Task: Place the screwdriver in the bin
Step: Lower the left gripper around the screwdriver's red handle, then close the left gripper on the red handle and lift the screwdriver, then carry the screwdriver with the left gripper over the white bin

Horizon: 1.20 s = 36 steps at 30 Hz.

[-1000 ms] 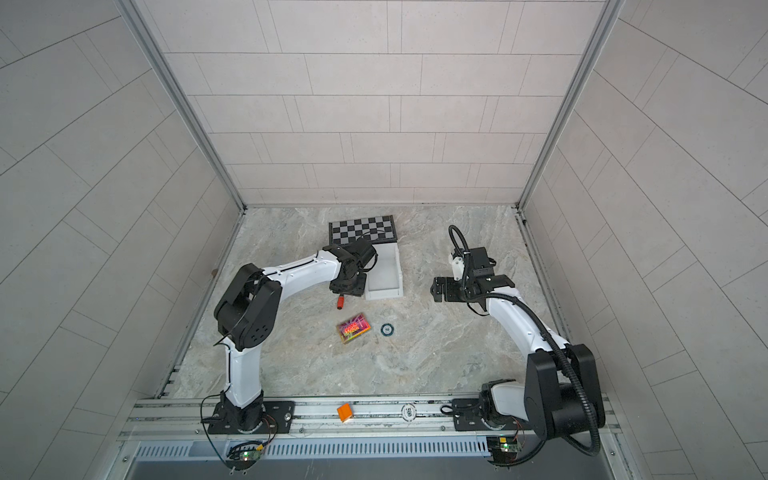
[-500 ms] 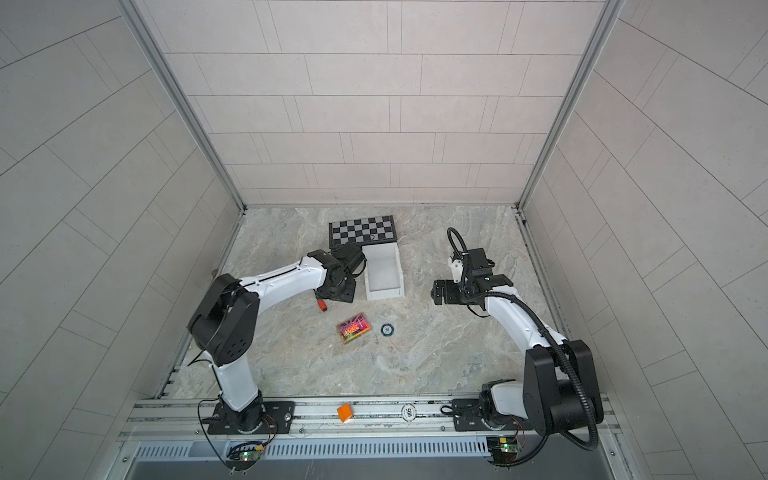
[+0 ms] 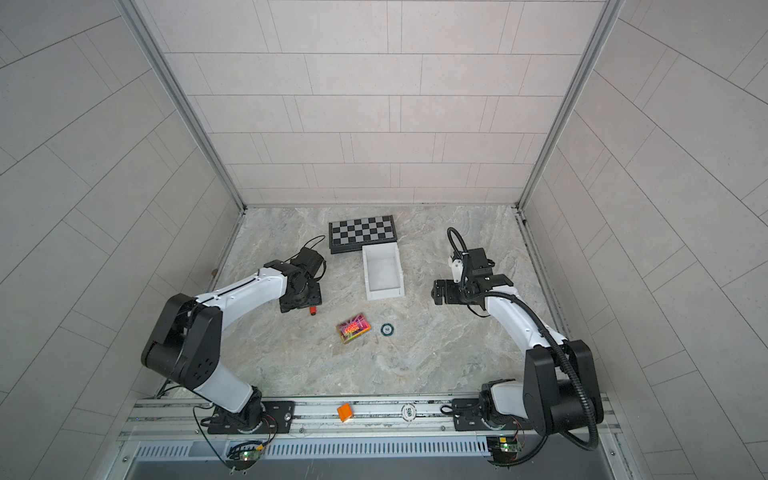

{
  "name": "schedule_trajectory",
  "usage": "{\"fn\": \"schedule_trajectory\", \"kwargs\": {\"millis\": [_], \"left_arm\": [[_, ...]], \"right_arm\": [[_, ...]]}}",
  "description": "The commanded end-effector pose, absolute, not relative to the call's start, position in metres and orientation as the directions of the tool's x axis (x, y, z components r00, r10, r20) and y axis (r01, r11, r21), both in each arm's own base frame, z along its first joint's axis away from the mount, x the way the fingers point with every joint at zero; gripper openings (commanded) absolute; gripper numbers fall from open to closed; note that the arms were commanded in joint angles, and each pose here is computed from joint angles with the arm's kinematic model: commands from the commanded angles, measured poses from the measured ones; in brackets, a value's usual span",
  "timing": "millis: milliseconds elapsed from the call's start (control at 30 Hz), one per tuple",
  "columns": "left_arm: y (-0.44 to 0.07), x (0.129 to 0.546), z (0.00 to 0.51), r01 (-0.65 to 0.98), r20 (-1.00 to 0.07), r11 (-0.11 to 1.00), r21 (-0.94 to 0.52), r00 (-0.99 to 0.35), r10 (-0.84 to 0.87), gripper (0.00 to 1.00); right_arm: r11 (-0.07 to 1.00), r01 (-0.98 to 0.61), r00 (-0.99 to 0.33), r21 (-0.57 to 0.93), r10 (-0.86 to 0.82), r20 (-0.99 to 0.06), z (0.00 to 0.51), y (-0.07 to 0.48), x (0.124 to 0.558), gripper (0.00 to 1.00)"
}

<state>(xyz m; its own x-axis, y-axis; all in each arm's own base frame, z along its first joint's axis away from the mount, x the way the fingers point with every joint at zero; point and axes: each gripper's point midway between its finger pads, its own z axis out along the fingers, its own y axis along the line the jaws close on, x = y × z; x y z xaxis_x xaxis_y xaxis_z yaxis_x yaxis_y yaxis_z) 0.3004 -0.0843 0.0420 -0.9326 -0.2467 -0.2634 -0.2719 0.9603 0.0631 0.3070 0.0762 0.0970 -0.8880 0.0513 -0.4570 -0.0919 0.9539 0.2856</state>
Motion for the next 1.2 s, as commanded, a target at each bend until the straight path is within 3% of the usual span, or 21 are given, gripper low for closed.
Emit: {"fn": "schedule_trajectory", "kwargs": {"millis": [0, 233, 433, 633, 733, 800, 933, 1167], "left_arm": [[-0.103, 0.302, 0.028, -0.236, -0.225, 0.972, -0.001, -0.947, -0.230, 0.69], [-0.109, 0.299, 0.011, -0.215, -0.176, 0.977, -0.012, -0.961, -0.213, 0.62], [-0.101, 0.292, -0.003, -0.245, -0.163, 0.969, 0.026, -0.958, -0.238, 0.40], [-0.092, 0.289, -0.016, -0.251, -0.156, 0.965, 0.078, -0.959, -0.236, 0.27], [-0.092, 0.290, -0.013, -0.250, -0.169, 0.965, 0.079, -0.957, -0.234, 0.12], [-0.093, 0.294, -0.004, -0.246, -0.187, 0.967, 0.072, -0.955, -0.229, 0.06], [-0.112, 0.310, 0.038, -0.193, -0.271, 0.980, 0.056, -0.947, -0.171, 0.05], [-0.201, 0.339, 0.128, 0.005, -0.423, 1.000, -0.003, -0.906, 0.003, 0.05]], "right_arm": [[0.955, -0.105, -0.885, 0.276, 0.036, -0.463, 0.101, 0.075, 0.305, 0.99], [0.958, -0.103, -0.884, 0.269, 0.036, -0.467, 0.102, 0.073, 0.304, 0.99], [0.958, -0.105, -0.881, 0.267, 0.035, -0.472, 0.104, 0.073, 0.304, 0.99], [0.959, -0.102, -0.880, 0.263, 0.036, -0.474, 0.104, 0.072, 0.302, 0.99], [0.962, -0.099, -0.880, 0.256, 0.036, -0.474, 0.104, 0.071, 0.303, 0.99], [0.961, -0.098, -0.880, 0.258, 0.038, -0.474, 0.105, 0.071, 0.304, 0.99], [0.961, -0.095, -0.877, 0.258, 0.042, -0.478, 0.107, 0.070, 0.302, 0.99], [0.966, -0.085, -0.866, 0.243, 0.049, -0.498, 0.112, 0.066, 0.300, 0.99]]}}
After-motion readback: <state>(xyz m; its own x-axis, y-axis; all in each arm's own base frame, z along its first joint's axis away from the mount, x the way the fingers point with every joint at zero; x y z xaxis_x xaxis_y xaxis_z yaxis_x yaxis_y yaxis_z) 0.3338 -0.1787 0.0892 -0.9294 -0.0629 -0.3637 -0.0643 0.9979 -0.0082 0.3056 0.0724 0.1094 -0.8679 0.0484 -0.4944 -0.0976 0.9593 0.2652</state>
